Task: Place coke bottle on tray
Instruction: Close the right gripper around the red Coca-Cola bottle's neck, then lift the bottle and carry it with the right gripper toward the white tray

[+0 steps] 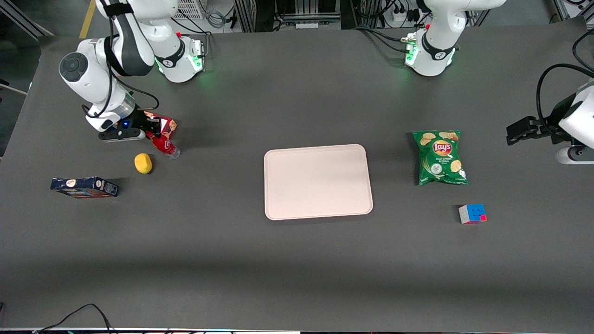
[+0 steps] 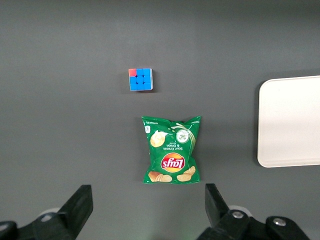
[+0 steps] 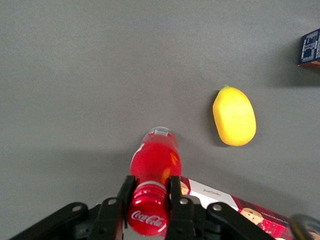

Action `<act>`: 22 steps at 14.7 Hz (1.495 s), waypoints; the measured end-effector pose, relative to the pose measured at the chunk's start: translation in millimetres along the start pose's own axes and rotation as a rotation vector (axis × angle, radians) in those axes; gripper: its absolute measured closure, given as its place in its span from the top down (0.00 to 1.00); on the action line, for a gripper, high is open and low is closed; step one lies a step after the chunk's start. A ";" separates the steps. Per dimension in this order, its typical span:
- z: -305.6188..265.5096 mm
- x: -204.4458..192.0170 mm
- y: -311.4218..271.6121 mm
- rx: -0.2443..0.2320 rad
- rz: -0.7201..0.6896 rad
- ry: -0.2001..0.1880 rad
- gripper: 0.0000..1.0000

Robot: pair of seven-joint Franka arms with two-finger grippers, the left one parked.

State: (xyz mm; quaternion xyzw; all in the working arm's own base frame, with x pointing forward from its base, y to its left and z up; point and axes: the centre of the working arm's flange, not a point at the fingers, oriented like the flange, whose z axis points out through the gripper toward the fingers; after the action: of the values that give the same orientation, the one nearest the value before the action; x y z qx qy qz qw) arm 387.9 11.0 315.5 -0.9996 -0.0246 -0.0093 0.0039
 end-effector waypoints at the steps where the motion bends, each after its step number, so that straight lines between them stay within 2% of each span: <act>1: -0.1 0.1 0.1 0.000 0.000 0.001 0.32; 5: -12.2 7.2 0.0 0.000 0.000 0.009 0.32; 6: -23.8 12.0 -0.2 0.001 -0.001 -0.001 0.32; 10: -120.0 40.7 -2.5 0.004 -0.008 -0.038 0.32; 13: -200.1 56.3 -12.6 0.000 -0.029 -0.032 0.32; 16: -260.9 67.5 -53.8 -0.023 -0.066 -0.011 0.32; 19: -300.1 88.0 -117.5 -0.036 -0.042 -0.009 0.32; 22: -308.6 116.6 -190.2 -0.009 0.010 -0.010 0.32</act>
State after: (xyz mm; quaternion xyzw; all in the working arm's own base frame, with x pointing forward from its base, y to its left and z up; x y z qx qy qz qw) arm 489.3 204.2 627.7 -0.9998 -0.0198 -0.0045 -0.0008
